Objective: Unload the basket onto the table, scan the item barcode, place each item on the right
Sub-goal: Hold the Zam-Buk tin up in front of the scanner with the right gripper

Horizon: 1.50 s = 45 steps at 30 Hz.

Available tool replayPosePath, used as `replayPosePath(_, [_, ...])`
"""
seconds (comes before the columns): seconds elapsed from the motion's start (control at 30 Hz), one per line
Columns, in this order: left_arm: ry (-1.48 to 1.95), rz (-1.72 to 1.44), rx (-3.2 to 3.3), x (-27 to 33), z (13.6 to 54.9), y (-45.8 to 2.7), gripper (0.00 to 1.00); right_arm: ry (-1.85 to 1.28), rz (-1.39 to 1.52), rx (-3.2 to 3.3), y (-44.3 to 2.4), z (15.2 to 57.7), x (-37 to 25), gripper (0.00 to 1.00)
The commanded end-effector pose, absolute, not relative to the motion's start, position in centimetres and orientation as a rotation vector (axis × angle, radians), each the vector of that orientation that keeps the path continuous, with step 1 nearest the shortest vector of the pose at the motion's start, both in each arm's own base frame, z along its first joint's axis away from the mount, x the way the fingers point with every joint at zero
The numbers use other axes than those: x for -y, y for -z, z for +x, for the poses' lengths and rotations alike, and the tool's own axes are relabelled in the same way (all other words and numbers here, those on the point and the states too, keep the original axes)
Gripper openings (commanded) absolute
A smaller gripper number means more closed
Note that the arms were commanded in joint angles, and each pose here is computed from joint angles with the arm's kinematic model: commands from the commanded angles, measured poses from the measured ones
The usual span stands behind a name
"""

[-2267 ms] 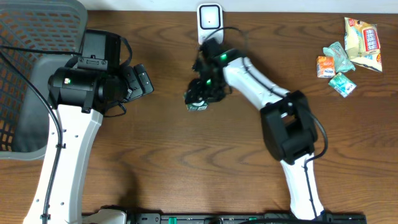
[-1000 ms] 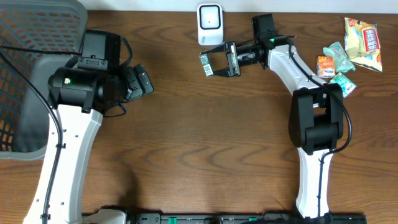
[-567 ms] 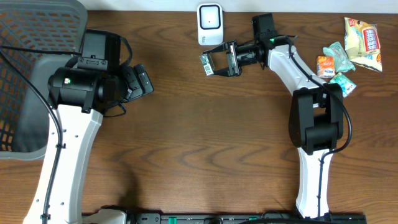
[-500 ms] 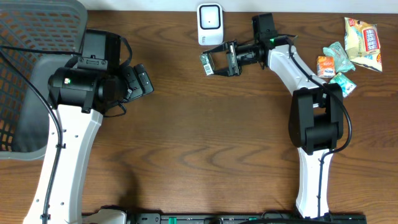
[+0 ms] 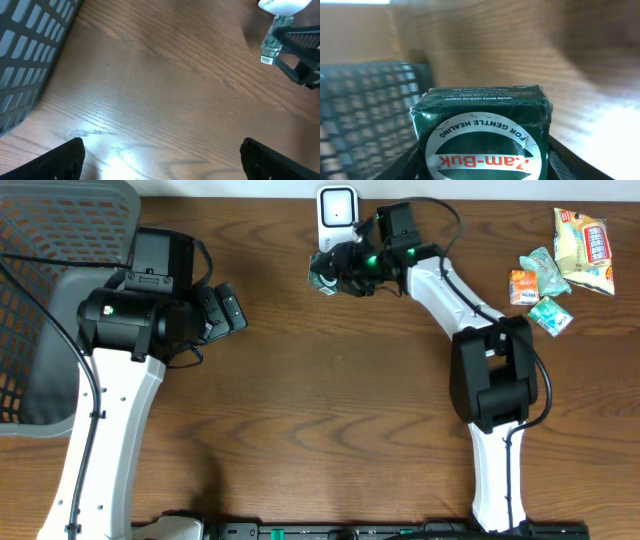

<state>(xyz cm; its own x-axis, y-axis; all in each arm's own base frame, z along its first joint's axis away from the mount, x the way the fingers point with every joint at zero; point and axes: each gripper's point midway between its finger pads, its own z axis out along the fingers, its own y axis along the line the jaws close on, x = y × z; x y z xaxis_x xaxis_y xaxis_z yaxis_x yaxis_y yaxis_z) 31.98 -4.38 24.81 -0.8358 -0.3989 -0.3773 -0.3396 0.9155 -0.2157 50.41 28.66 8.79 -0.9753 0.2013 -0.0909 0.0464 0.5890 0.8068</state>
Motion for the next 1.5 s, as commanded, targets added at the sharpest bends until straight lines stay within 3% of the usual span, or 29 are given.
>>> replayPosePath(0.0, [0.184,-0.532,-2.643,4.1,32.0,-25.2,0.98,-0.895,-0.015,-2.538,-11.0,52.8,-26.4,0.31])
replayPosePath(0.17, [0.183,-0.532,-2.643,4.1,32.0,-25.2,0.98,-0.315,-0.190,-2.377,-14.6,55.7,-25.0,0.47])
replayPosePath(0.37, [0.183,-0.532,-2.643,4.1,32.0,-25.2,0.98,0.004,-0.080,-2.127,-18.7,58.8,-23.7,0.48])
replayPosePath(0.47, [0.184,-0.532,-2.643,4.1,32.0,-25.2,0.98,-0.014,-0.087,-1.988,-21.3,60.6,-24.3,0.50])
replayPosePath(0.73, [0.184,-0.532,-2.643,4.1,32.0,-25.2,0.98,-0.052,-0.036,-1.863,-20.7,63.7,-24.2,0.50])
replayPosePath(1.07, [0.183,-0.532,-2.643,4.1,32.0,-25.2,0.98,-0.166,0.003,-1.775,-17.2,66.2,-25.1,0.55])
replayPosePath(1.47, [0.184,-0.532,-2.643,4.1,32.0,-25.2,0.98,-0.129,0.008,-1.867,-13.8,66.3,-23.9,0.53])
